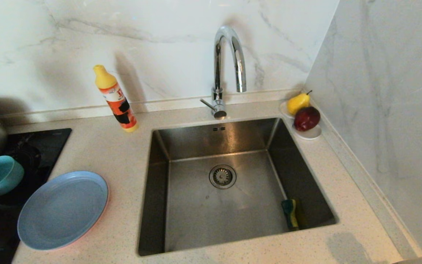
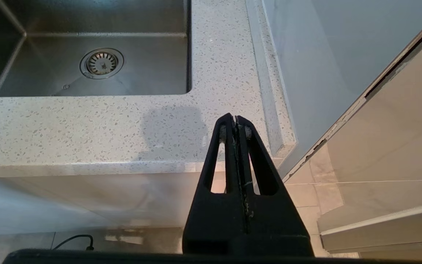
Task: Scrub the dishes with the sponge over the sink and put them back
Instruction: Place the bowl on the plate
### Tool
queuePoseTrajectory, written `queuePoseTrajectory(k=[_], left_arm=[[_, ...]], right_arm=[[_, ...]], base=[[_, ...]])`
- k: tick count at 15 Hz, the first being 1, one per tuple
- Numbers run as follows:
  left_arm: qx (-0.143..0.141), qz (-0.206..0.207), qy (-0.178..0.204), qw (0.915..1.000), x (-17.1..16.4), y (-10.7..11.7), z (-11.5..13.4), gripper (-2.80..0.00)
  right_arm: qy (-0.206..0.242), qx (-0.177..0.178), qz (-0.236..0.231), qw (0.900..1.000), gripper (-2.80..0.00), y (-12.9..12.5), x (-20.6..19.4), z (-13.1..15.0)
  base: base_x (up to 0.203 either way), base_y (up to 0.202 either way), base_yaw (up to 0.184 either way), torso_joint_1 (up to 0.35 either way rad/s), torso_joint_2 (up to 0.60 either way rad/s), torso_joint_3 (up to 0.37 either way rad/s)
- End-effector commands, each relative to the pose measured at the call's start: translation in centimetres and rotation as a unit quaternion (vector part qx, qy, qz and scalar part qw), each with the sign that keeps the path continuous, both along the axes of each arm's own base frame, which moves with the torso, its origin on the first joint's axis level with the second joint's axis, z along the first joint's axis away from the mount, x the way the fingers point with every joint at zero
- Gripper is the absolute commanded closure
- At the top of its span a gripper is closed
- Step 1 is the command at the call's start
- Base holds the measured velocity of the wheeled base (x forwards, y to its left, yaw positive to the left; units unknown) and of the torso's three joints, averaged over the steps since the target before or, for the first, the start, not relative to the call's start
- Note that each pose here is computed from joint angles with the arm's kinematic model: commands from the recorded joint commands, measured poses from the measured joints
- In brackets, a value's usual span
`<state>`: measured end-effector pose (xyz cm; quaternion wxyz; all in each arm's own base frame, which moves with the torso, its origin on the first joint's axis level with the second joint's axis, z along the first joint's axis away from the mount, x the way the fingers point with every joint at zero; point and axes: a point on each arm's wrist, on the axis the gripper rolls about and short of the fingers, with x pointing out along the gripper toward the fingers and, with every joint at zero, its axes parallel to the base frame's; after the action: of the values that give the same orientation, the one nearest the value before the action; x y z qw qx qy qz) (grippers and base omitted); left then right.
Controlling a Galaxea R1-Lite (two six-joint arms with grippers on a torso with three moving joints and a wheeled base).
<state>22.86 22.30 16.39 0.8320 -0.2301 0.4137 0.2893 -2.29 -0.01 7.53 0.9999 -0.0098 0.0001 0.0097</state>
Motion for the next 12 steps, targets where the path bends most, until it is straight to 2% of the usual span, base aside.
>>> queuePoseTrajectory(k=[1, 7, 10, 11, 12], left_arm=[[-0.013, 0.000, 0.010, 0.9999, 0.2, 0.3, -0.9, -2.80], [-0.042, 0.004, 0.027, 0.9988, 0.7, 0.8, -3.1, -2.80], [-0.042, 0.004, 0.026, 0.9988, 0.7, 0.8, -3.2, -2.80], [-0.040, 0.004, 0.024, 0.9989, 0.8, 0.9, -3.0, 0.00], [-0.040, 0.004, 0.024, 0.9989, 0.8, 0.9, -3.0, 0.00]], right_arm=[[-0.001, 0.000, 0.000, 1.000, 0.00, 0.0, 0.0, 0.0], [-0.001, 0.000, 0.000, 1.000, 0.00, 0.0, 0.0, 0.0], [-0.001, 0.000, 0.000, 1.000, 0.00, 0.0, 0.0, 0.0], [-0.001, 0.000, 0.000, 1.000, 0.00, 0.0, 0.0, 0.0], [-0.001, 0.000, 0.000, 1.000, 0.00, 0.0, 0.0, 0.0]], base=[[0.000, 0.000, 0.000, 0.000, 0.00, 0.000], [0.000, 0.000, 0.000, 0.000, 0.00, 0.000], [0.000, 0.000, 0.000, 0.000, 0.00, 0.000], [0.000, 0.000, 0.000, 0.000, 0.00, 0.000], [0.000, 0.000, 0.000, 0.000, 0.00, 0.000]])
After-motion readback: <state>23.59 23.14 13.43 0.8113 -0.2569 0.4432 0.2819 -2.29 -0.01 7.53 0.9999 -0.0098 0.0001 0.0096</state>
